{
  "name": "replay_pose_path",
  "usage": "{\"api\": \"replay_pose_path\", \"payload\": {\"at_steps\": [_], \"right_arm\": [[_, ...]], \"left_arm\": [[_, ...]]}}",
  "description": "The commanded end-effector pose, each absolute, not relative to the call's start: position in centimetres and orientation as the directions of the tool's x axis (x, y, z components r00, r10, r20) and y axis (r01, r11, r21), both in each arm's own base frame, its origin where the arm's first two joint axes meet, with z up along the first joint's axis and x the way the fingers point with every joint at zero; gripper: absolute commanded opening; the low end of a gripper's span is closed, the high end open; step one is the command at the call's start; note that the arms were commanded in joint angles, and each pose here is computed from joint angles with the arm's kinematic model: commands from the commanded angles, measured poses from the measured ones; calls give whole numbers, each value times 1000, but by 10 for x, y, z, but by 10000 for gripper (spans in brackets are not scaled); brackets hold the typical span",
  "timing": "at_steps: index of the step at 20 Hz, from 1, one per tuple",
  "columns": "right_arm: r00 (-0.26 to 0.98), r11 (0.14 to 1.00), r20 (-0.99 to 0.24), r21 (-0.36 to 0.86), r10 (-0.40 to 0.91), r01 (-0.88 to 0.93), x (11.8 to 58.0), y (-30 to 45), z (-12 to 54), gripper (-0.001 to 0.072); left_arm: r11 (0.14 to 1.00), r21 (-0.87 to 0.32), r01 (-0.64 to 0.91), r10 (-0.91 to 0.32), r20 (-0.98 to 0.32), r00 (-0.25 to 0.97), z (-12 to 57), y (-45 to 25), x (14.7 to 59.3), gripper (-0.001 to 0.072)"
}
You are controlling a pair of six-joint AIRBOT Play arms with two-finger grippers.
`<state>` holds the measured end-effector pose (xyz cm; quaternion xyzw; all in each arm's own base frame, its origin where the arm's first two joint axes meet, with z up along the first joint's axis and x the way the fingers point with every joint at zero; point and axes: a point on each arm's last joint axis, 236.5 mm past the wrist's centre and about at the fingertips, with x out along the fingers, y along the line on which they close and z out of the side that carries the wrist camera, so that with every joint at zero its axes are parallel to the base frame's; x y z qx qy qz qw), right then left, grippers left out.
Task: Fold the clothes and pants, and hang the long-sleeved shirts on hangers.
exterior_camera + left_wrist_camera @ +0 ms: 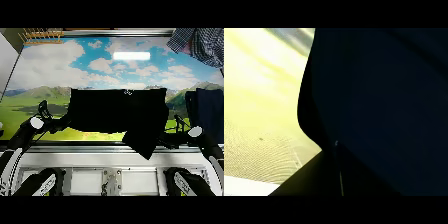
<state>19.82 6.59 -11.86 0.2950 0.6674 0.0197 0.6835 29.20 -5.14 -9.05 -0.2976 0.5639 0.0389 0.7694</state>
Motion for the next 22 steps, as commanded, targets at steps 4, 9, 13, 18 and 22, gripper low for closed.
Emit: {"api": "replay_pose_path", "payload": {"at_steps": [4, 9, 13, 18, 22], "right_arm": [[103, 850, -895, 445, 434, 281, 201, 82, -123, 15], [90, 929, -942, 333, 322, 160, 199, 43, -81, 14], [140, 950, -954, 283, 265, 134, 200, 22, -44, 13], [246, 942, -928, 315, 281, 115, 245, 22, -9, 12], [272, 939, -920, 322, 281, 121, 285, 15, -4, 12]], "left_arm": [[821, -412, -395, -281, -894, 349, -91, -53, 289, 7], [856, -306, -418, -210, -943, 260, -79, -11, 248, 7], [885, -285, -367, -211, -950, 230, -53, -8, 215, 6], [912, -283, -298, -219, -948, 231, -51, -21, 225, 6], [910, -282, -303, -217, -948, 231, -47, -14, 269, 6]]}}
